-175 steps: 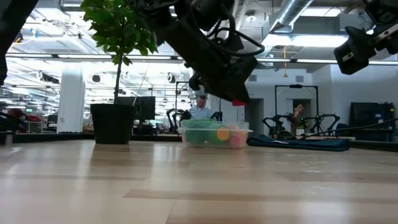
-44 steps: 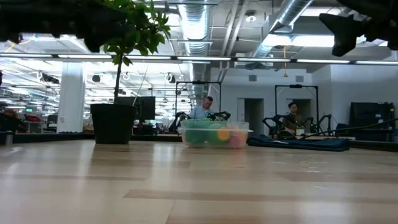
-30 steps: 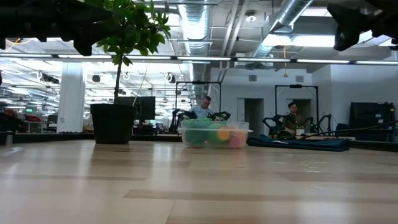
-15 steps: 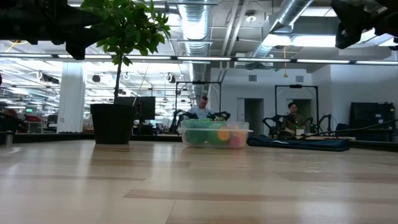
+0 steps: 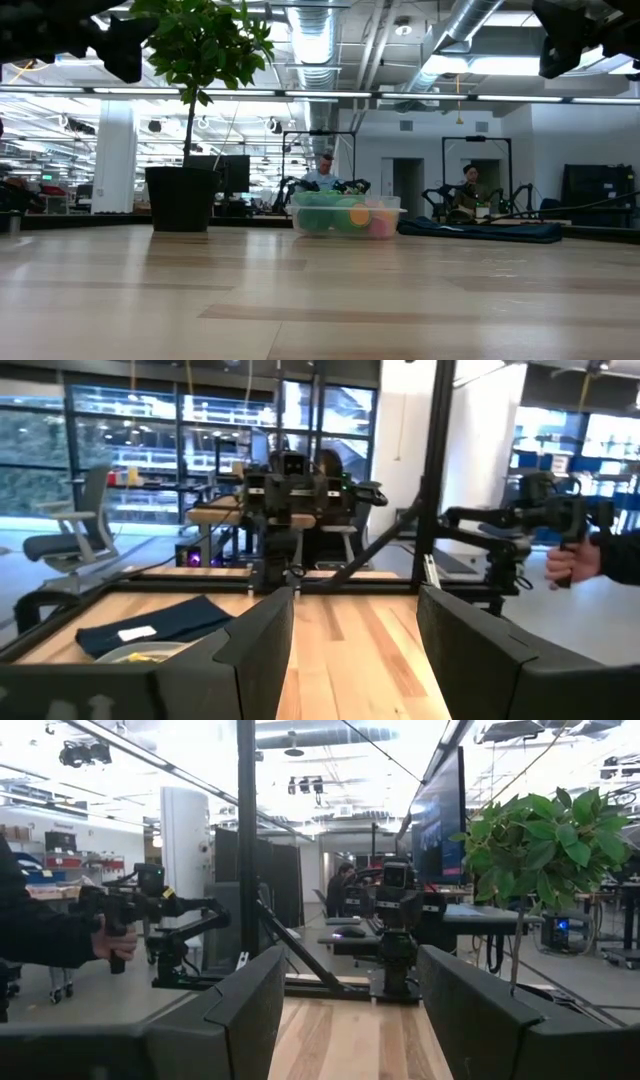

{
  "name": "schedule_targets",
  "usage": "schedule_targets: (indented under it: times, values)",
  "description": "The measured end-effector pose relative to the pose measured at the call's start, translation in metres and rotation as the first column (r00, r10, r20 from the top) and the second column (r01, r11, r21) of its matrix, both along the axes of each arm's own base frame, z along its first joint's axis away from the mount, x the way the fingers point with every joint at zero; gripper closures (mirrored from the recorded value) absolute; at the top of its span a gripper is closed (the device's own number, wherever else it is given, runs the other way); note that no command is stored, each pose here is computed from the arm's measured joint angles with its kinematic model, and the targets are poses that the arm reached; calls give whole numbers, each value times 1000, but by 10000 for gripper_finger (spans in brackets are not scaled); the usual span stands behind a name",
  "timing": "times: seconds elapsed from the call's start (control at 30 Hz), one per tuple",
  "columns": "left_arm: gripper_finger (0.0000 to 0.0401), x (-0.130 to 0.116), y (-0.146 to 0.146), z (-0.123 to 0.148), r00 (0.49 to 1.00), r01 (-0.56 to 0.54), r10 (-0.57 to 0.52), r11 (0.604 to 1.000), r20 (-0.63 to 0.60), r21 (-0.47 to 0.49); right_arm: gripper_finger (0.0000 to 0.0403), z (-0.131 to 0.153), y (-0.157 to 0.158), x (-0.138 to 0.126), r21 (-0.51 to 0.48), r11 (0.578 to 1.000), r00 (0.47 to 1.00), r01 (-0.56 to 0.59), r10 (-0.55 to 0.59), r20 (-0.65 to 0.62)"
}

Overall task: Pick and placing Produce into tupperware
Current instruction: Return to Home Position

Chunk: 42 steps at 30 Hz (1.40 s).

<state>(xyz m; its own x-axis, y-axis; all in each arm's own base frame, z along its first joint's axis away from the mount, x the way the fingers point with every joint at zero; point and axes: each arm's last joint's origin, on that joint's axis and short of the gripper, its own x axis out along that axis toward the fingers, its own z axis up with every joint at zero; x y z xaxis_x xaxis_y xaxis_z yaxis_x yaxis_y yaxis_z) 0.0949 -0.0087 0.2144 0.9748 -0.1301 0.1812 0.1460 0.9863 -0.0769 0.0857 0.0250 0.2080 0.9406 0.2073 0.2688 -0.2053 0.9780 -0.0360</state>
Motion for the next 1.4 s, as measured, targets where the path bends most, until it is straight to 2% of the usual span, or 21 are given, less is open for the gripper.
schedule_targets:
  times: [0.37,0.57,0.9,1.13,1.3,1.4]
  values:
    - [198,0,0,-1,1000,4,-3,998,-6,59,182,1,0,0,-15,1000,1000,5,-5,10]
    - [198,1,2,-9,993,-67,72,996,-89,61,182,1,0,0,-20,1000,1000,7,-6,11]
    - [198,1,3,-10,987,-118,129,987,-91,113,182,-1,0,0,-25,1000,1000,6,-6,-3]
    - [198,-8,5,-10,983,-163,171,979,-66,121,182,-1,0,0,-26,1000,1000,6,-6,-3]
    - [198,-7,5,-12,984,-150,159,983,-77,110,182,-1,0,0,-32,999,1000,-6,6,-4]
    - [198,-6,4,-11,991,-123,129,986,-43,112,182,-1,0,0,-32,999,1000,-6,6,-2]
